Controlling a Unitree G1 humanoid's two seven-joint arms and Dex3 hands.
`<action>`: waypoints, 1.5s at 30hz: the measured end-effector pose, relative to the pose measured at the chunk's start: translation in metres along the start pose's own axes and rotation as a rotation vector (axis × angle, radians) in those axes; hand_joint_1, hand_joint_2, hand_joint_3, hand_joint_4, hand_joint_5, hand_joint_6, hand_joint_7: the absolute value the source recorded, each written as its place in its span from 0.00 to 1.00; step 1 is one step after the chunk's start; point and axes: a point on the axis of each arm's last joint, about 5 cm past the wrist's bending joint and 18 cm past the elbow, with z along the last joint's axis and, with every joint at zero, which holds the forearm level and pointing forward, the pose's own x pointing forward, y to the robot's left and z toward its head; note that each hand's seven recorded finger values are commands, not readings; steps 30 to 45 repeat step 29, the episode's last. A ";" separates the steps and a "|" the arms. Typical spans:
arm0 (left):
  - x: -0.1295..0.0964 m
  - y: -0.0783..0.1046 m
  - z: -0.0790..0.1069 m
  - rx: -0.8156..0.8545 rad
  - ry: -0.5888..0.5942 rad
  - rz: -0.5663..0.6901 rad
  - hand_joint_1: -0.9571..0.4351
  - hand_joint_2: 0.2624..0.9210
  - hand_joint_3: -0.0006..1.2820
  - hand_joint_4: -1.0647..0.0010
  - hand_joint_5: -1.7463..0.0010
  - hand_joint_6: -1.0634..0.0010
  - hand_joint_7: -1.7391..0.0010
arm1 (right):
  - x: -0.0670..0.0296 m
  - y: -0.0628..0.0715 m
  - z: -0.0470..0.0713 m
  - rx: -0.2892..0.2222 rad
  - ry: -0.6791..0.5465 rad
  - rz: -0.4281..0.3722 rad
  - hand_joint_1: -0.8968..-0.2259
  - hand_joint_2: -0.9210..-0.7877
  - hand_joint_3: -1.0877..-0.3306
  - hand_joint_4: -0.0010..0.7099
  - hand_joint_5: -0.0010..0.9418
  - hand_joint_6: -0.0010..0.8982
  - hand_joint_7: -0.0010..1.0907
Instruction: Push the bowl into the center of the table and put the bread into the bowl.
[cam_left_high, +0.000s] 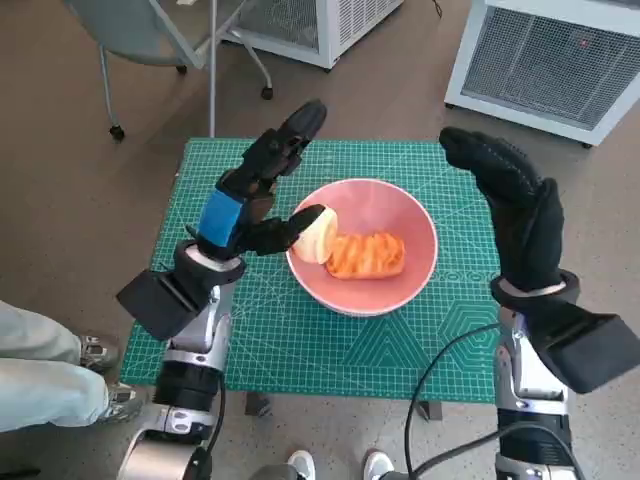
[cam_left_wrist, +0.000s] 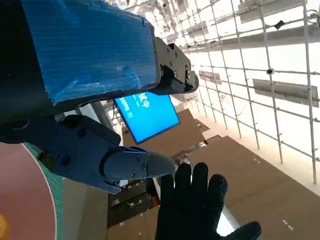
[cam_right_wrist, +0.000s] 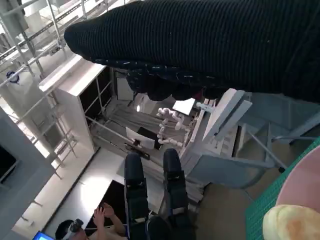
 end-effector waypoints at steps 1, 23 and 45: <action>0.000 0.000 0.000 -0.002 0.001 -0.003 0.27 1.00 0.33 0.80 1.00 0.74 0.99 | 0.0002 0.000 0.000 0.000 0.000 0.000 0.29 0.00 0.42 0.27 0.00 0.00 0.42; -0.010 0.002 -0.005 -0.044 0.043 -0.007 0.26 1.00 0.33 0.82 1.00 0.75 0.99 | 0.0039 0.000 -0.004 0.006 0.018 -0.007 0.29 0.00 0.44 0.27 0.00 0.00 0.42; -0.012 0.002 -0.005 -0.032 0.049 -0.007 0.26 1.00 0.33 0.82 1.00 0.75 0.99 | 0.0042 0.001 -0.005 0.009 0.019 -0.008 0.29 0.00 0.44 0.27 0.00 0.00 0.42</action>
